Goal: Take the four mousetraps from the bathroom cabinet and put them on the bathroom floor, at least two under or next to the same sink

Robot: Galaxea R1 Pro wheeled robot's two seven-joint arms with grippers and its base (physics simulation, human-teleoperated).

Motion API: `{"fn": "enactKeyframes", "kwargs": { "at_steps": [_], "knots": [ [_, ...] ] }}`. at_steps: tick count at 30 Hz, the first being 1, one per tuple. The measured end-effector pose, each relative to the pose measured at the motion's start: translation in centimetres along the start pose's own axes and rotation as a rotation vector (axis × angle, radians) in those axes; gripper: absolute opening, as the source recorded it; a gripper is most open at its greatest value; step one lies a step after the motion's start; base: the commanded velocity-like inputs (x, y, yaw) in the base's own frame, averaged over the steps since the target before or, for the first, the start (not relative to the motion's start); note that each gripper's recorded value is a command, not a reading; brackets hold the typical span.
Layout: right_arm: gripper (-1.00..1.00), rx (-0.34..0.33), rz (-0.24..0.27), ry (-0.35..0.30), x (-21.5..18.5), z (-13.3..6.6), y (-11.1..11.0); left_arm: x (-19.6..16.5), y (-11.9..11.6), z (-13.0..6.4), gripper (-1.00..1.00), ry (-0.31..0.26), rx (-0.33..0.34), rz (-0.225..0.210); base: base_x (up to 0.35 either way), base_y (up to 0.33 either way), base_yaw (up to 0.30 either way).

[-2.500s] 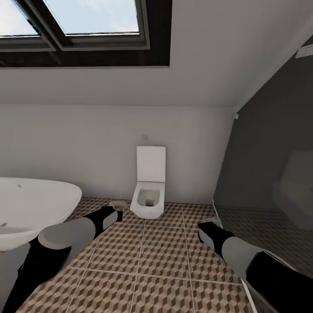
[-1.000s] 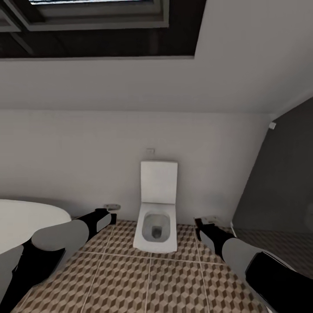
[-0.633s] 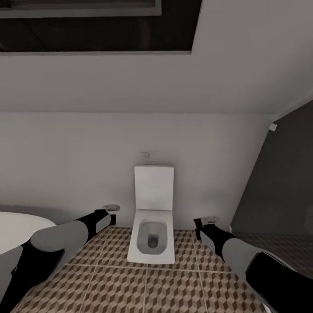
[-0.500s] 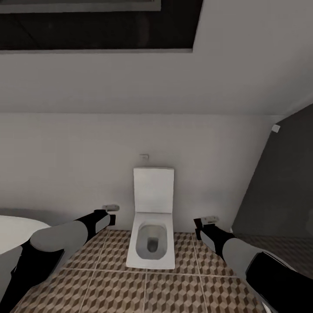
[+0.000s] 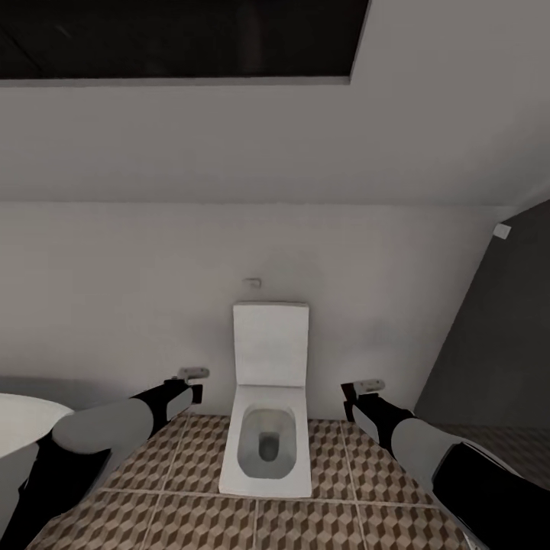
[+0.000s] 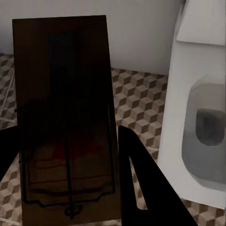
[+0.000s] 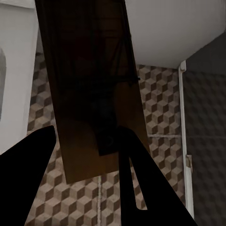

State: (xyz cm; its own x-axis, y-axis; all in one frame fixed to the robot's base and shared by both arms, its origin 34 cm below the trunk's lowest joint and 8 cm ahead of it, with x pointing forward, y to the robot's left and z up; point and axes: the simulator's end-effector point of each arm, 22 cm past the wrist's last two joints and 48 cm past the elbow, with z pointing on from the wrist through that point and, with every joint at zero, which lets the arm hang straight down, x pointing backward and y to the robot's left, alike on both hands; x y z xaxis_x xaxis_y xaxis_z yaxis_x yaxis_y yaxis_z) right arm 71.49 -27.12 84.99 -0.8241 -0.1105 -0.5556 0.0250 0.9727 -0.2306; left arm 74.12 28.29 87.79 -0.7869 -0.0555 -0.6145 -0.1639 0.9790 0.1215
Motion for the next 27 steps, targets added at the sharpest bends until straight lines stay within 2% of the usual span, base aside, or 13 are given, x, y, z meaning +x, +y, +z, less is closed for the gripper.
{"fn": "enactKeyframes", "kwargs": {
  "at_steps": [3,9,13,27],
  "knots": [
    [-1.00,-0.002,0.000,-0.003,-0.1,0.0,0.0,0.3,-0.5,0.1,-1.00,-0.017,0.010,-0.004,0.001,0.000,0.000],
    [-1.00,-0.007,0.001,-0.004,-0.1,-0.1,0.4,2.1,-2.4,-0.1,-1.00,0.010,0.049,0.010,0.000,0.000,0.000],
    [-1.00,-0.009,0.000,-0.005,-0.2,-0.1,0.6,3.6,-2.4,0.2,-1.00,0.029,0.050,0.014,0.000,0.000,0.000],
    [-1.00,-0.011,-0.001,-0.003,-0.1,0.2,0.8,4.1,-2.6,0.5,-1.00,0.035,0.053,0.016,0.000,0.000,0.000]
  ]
}}
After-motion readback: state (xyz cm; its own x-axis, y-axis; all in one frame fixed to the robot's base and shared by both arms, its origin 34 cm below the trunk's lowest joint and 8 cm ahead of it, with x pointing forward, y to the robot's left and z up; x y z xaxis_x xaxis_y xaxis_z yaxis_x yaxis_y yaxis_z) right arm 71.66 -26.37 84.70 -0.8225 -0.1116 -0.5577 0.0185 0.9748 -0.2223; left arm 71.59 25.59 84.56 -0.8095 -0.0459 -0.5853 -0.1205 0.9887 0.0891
